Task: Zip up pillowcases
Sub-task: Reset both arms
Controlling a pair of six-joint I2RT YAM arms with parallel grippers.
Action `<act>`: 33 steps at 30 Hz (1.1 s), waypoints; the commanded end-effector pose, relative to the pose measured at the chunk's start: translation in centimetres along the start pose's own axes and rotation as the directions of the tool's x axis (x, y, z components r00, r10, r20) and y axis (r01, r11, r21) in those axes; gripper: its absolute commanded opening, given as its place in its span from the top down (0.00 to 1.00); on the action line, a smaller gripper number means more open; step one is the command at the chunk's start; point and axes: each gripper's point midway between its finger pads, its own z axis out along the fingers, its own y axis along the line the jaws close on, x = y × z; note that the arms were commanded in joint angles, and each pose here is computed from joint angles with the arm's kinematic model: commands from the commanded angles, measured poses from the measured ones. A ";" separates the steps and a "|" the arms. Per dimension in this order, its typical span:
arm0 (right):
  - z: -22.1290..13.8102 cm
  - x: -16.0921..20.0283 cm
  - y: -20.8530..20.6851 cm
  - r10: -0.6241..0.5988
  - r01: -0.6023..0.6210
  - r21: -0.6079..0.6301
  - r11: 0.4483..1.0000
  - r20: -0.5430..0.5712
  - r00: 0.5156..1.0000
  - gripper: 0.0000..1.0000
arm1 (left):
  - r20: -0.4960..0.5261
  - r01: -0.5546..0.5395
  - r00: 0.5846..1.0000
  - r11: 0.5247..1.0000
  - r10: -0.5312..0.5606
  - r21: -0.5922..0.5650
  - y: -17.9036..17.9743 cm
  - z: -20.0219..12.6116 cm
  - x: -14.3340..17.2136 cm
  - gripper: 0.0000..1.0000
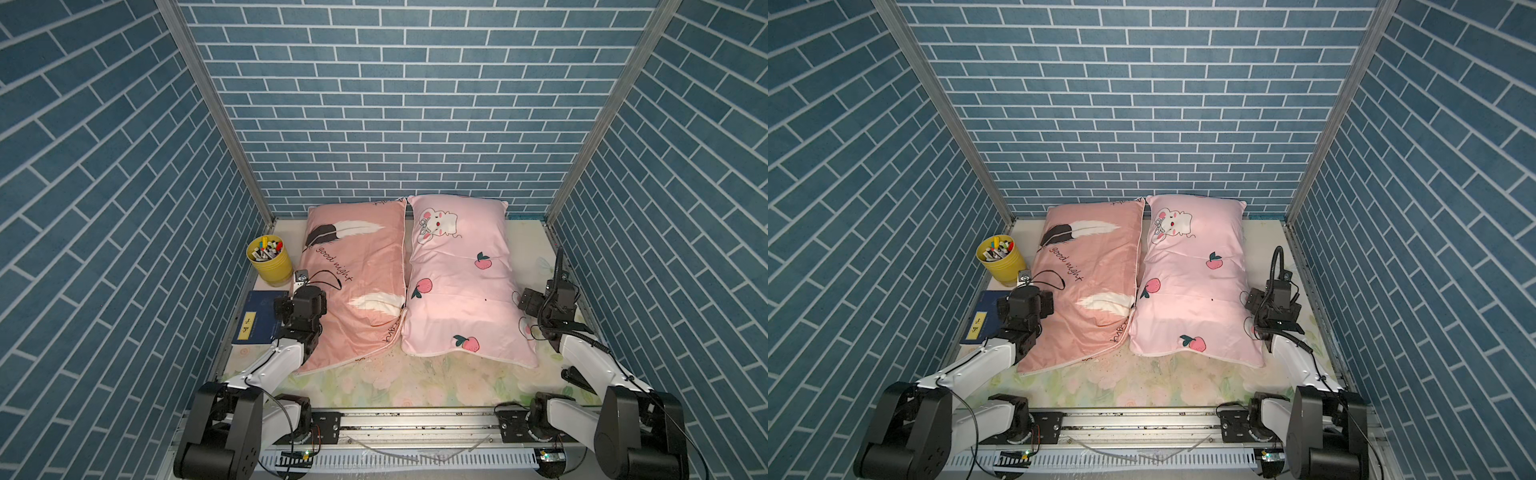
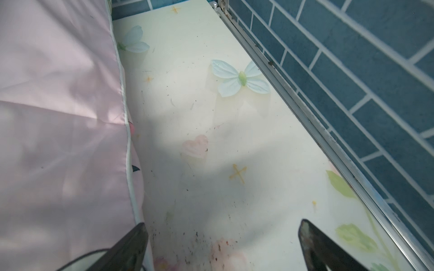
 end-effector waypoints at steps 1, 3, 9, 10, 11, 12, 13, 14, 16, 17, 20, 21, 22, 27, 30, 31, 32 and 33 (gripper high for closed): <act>0.7 -1.2 0.1 -0.044 0.043 0.020 0.999 0.109 0.993 0.01 | 0.085 0.034 0.996 0.999 -0.036 0.033 -0.3 0.6 -1.7 0.00; 1.3 -0.8 0.2 -0.054 0.052 0.020 0.998 0.122 0.991 0.01 | 0.103 0.062 0.993 0.997 -0.066 0.039 0.0 1.3 -2.2 0.00; 2.0 -2.2 1.1 -0.091 0.090 0.014 0.996 0.186 0.978 0.01 | 0.105 0.083 0.990 0.995 -0.089 0.062 -0.3 3.4 -3.2 0.00; 2.1 -2.4 1.2 -0.097 0.096 0.014 0.995 0.200 0.975 0.01 | 0.100 0.069 0.992 0.995 -0.076 0.069 -0.6 3.6 -3.2 0.00; 2.3 -2.8 1.4 -0.105 0.105 0.010 0.994 0.221 0.970 0.01 | 0.089 0.063 0.993 0.994 -0.071 0.090 -1.0 3.7 -3.2 0.00; 2.5 -3.0 1.6 -0.111 0.112 0.009 0.994 0.235 0.966 0.01 | 0.097 0.069 0.992 0.992 -0.079 0.101 -1.2 3.8 -3.3 0.00; 2.6 -3.3 1.7 -0.116 0.118 0.008 0.993 0.249 0.962 0.01 | 0.107 0.073 0.991 0.990 -0.086 0.120 -1.5 3.6 -3.5 0.00; 2.8 -3.5 1.8 -0.121 0.123 0.007 0.992 0.260 0.958 0.01 | 0.132 0.087 0.986 0.986 -0.106 0.145 -1.8 3.4 -3.7 0.00; 3.2 -3.7 2.3 -0.112 0.118 -0.009 0.993 0.260 0.959 0.01 | 0.165 0.107 0.977 0.980 -0.136 0.170 -2.3 3.5 -3.5 0.00; 3.4 -3.7 2.4 -0.105 0.114 -0.019 0.993 0.273 0.956 0.01 | 0.161 0.108 0.978 0.980 -0.134 0.164 -2.4 4.0 -3.1 0.00; 4.2 -3.0 2.4 -0.094 0.103 -0.017 0.995 0.283 0.955 0.01 | 0.148 0.085 0.983 0.981 -0.112 0.174 -3.2 4.7 -2.6 0.00; 4.3 -3.0 2.6 -0.099 0.110 -0.023 0.994 0.289 0.952 0.01 | 0.153 0.094 0.981 0.981 -0.120 0.171 -3.1 4.6 -2.6 0.00; 4.3 -2.9 2.7 -0.102 0.113 -0.022 0.993 0.281 0.954 0.01 | 0.161 0.096 0.979 0.982 -0.122 0.165 -3.0 4.6 -2.4 0.00; 4.8 -2.2 2.7 -0.098 0.109 -0.026 0.994 0.280 0.955 0.01 | 0.172 0.080 0.979 0.983 -0.109 0.166 -3.4 4.6 -2.2 0.00; 4.8 -2.1 2.8 -0.097 0.110 -0.030 0.994 0.283 0.954 0.01 | 0.172 0.078 0.980 0.984 -0.106 0.162 -3.4 4.6 -2.3 0.00; 4.8 -2.4 2.8 -0.098 0.112 -0.028 0.993 0.299 0.949 0.01 | 0.173 0.077 0.979 0.984 -0.105 0.159 -3.4 4.6 -2.2 0.00; 4.8 -2.2 2.7 -0.099 0.111 -0.027 0.993 0.287 0.953 0.01 | 0.172 0.074 0.980 0.985 -0.102 0.158 -3.4 4.6 -2.2 0.00; 4.8 -2.3 2.8 -0.098 0.112 -0.029 0.993 0.297 0.950 0.01 | 0.171 0.075 0.980 0.984 -0.103 0.159 -3.4 4.6 -2.2 0.00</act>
